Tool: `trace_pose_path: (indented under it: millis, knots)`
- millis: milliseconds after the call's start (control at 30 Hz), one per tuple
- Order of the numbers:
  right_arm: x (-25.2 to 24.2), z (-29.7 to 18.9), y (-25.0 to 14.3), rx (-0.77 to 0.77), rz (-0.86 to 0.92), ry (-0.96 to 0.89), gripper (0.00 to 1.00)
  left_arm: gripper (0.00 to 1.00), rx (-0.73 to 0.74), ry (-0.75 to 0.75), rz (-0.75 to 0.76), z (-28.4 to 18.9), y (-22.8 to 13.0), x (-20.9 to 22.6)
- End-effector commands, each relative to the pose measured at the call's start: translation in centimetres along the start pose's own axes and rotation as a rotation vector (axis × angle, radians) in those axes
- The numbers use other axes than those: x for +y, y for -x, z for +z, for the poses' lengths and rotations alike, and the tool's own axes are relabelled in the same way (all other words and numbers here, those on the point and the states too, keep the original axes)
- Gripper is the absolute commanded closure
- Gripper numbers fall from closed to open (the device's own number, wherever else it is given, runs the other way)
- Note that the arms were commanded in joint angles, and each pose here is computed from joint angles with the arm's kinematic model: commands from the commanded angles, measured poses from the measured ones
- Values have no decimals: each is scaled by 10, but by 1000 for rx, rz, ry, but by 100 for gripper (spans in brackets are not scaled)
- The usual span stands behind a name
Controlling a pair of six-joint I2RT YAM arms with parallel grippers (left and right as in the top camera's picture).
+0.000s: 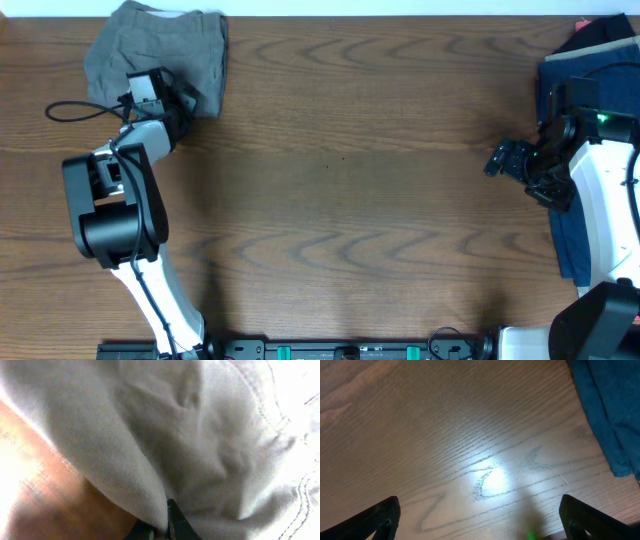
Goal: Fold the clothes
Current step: 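Release the shorts and pull the left gripper back toward its base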
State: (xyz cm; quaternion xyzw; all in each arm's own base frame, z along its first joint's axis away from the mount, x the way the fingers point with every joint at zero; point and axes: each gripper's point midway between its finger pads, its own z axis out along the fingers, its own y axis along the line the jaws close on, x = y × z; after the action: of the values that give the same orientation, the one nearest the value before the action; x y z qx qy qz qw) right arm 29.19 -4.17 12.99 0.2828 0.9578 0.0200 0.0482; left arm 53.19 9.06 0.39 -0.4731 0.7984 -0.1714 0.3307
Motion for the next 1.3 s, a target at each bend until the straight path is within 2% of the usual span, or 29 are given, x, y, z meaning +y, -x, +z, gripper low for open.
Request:
trace_pose_path:
  millis: [0, 167, 267, 300, 400, 533, 600, 800, 967, 1133, 1267]
  knots:
    - [0, -1, -1, -1, 14, 0, 1, 93, 5, 79, -19, 22, -11, 35]
    - [0, -1, -1, -1, 14, 0, 1, 93, -12, 56, -17, 24, -7, 30]
    - [0, -1, -1, -2, 14, 1, 1, 87, -14, 53, -11, 24, -6, 29]
    - [0, -1, -1, -1, 14, 0, 1, 83, -8, 50, 4, 24, -7, 28]
    - [0, -1, -1, -1, 14, 0, 1, 56, 23, 45, 67, 22, -12, 27]
    - [0, -1, -1, -2, 14, 1, 1, 39, 56, 83, 106, 10, -14, 31]
    - [0, -1, -1, -1, 14, 0, 1, 34, 63, 95, 105, -1, -12, 29]
    - [0, -1, -1, -1, 14, 0, 1, 25, 79, 116, 99, -46, -3, 13]
    - [0, -1, -1, -1, 14, 0, 1, 12, 148, 193, 88, -97, -12, 16]
    - [0, -1, -1, -1, 14, 0, 1, 12, 261, 315, 78, -155, -35, 34]
    - [0, -1, -1, -2, 14, 1, 1, 12, 350, 382, 142, -196, -52, 47]
